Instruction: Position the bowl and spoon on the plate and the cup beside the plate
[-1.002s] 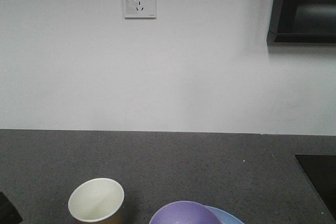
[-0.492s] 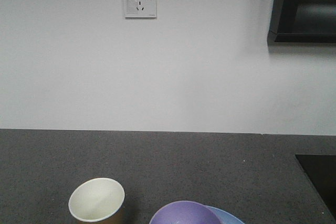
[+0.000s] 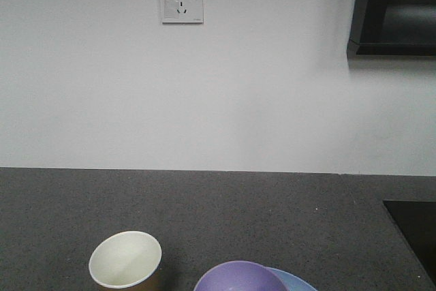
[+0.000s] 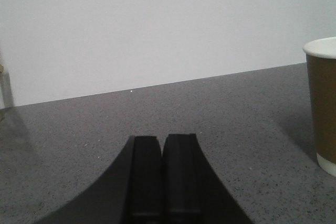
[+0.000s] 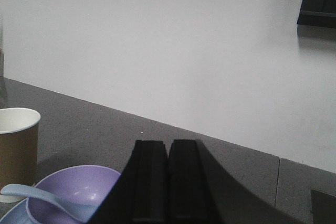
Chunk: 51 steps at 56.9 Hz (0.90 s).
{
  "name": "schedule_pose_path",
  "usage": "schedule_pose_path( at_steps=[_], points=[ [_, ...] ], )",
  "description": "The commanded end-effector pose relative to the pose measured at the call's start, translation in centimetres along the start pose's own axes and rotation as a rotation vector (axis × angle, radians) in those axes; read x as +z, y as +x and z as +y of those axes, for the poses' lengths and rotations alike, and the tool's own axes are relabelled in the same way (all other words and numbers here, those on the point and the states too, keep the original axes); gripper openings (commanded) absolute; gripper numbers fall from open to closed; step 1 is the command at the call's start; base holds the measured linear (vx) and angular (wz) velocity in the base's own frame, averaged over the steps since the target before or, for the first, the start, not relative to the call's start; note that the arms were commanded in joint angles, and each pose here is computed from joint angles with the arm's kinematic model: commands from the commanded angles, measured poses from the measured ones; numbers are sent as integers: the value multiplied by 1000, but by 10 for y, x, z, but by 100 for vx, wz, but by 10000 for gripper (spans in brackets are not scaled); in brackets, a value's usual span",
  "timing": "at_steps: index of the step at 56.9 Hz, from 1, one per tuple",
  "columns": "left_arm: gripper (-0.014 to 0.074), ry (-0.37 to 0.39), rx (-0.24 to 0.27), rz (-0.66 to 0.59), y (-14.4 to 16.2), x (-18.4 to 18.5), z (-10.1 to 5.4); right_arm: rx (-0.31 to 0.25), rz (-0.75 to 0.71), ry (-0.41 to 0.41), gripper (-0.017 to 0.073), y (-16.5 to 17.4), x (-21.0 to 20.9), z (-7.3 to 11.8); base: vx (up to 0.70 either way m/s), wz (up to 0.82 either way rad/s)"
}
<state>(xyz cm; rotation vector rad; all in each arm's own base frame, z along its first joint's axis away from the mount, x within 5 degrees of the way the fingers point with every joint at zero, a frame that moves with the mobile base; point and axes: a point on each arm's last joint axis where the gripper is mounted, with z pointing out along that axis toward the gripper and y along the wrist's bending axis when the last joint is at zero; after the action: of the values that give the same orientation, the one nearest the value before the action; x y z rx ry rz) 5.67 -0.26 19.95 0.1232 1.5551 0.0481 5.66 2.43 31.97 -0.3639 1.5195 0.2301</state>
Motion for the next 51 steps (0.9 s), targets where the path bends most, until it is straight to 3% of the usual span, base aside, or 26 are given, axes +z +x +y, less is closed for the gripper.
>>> schedule_pose_path(
  at_steps=[1,31,37,43,51],
  points=[
    [-6,-10,-10,-115,-16,-3,1,-8,-103,25,-8,-16,-1,-3,0,0],
    [-6,-10,-10,-115,-16,-3,1,-21,-103,28,-8,-16,-1,-3,0,0],
    [-6,-10,-10,-115,-16,-3,1,-15,-59,28,-8,-1,3,-2,0,0],
    [-6,-10,-10,-115,-16,-3,1,9,13,109,-8,29,4,-5,0,0],
    [-6,-10,-10,-115,-16,-3,1,95,47,326,-8,69,-7,-13,0,0]
  ],
)
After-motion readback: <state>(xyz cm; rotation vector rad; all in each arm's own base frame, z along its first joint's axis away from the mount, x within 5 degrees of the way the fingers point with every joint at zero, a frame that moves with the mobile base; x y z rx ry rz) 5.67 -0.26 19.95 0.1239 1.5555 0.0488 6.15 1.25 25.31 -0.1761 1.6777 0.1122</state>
